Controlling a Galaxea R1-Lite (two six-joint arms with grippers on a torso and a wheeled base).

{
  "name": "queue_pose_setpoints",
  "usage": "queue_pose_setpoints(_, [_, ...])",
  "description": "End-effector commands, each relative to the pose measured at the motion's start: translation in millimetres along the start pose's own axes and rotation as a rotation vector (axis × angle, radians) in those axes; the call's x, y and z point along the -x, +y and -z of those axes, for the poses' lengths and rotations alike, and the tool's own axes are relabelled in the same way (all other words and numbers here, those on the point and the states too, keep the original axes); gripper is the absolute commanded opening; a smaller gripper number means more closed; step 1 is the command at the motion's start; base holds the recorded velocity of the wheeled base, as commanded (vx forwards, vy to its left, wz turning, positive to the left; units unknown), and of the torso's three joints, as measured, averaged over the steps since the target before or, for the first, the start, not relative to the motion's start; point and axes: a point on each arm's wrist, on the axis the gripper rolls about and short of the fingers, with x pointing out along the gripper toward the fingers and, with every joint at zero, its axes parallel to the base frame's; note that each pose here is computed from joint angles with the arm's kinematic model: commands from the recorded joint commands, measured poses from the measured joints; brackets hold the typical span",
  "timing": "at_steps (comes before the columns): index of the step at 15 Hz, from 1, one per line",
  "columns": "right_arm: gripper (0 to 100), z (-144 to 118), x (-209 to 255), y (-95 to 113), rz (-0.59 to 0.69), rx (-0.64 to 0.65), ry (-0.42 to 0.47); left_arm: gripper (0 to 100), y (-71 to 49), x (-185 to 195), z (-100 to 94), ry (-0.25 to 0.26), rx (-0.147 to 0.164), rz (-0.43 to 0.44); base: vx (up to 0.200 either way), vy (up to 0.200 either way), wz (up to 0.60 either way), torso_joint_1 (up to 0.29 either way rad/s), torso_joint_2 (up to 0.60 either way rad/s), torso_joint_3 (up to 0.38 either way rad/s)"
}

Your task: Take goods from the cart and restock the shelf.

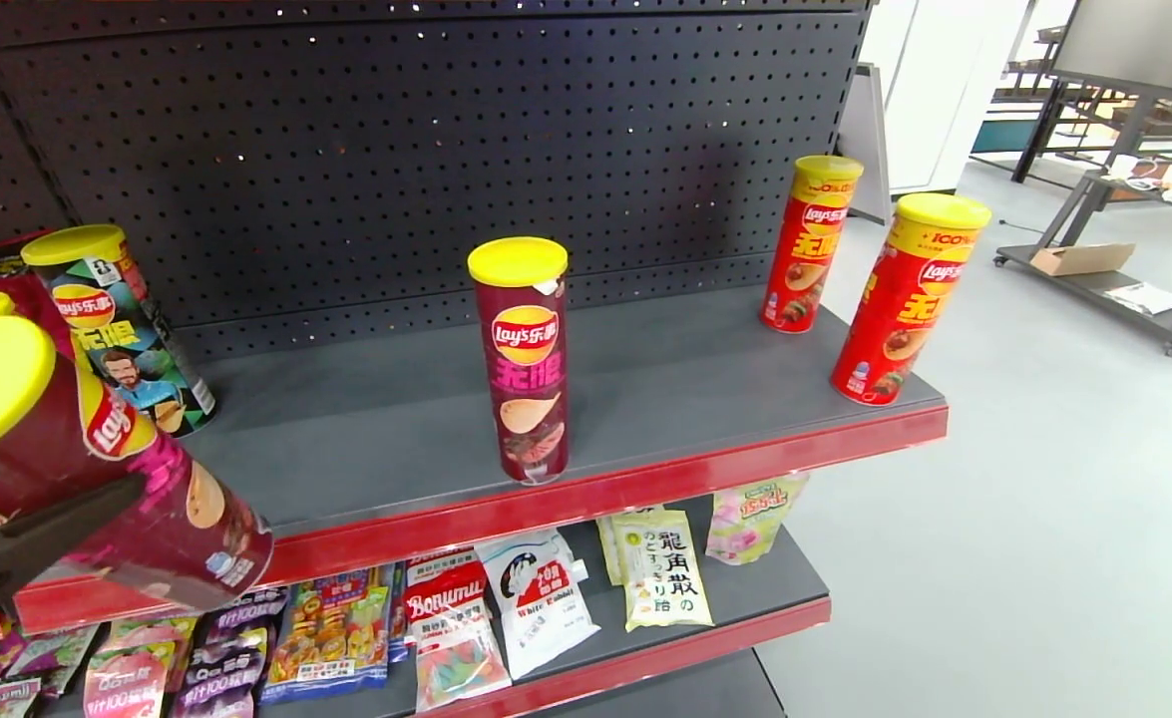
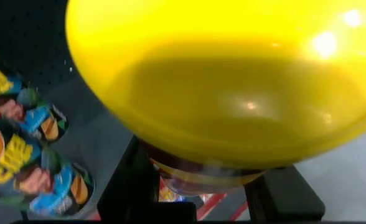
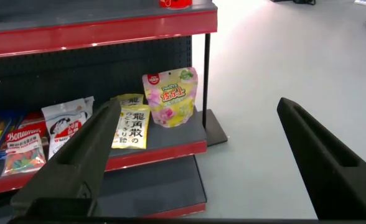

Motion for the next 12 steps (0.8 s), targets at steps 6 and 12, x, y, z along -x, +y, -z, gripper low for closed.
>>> queue_pose_setpoints(6, [100,0.2,0.3,0.0,-0.001,0.000,-0.003,0,23.5,-78.6,-23.6,-0.018,0.034,0.102,0.000,0.000,0.00,0.000,0.00,0.000])
queue_pose_setpoints(12, [100,0.2,0.3,0.0,-0.001,0.000,-0.003,0,42.4,-176.0,-26.6,-0.009,0.050,0.064,0.000,0.000,0.00,0.000,0.00,0.000])
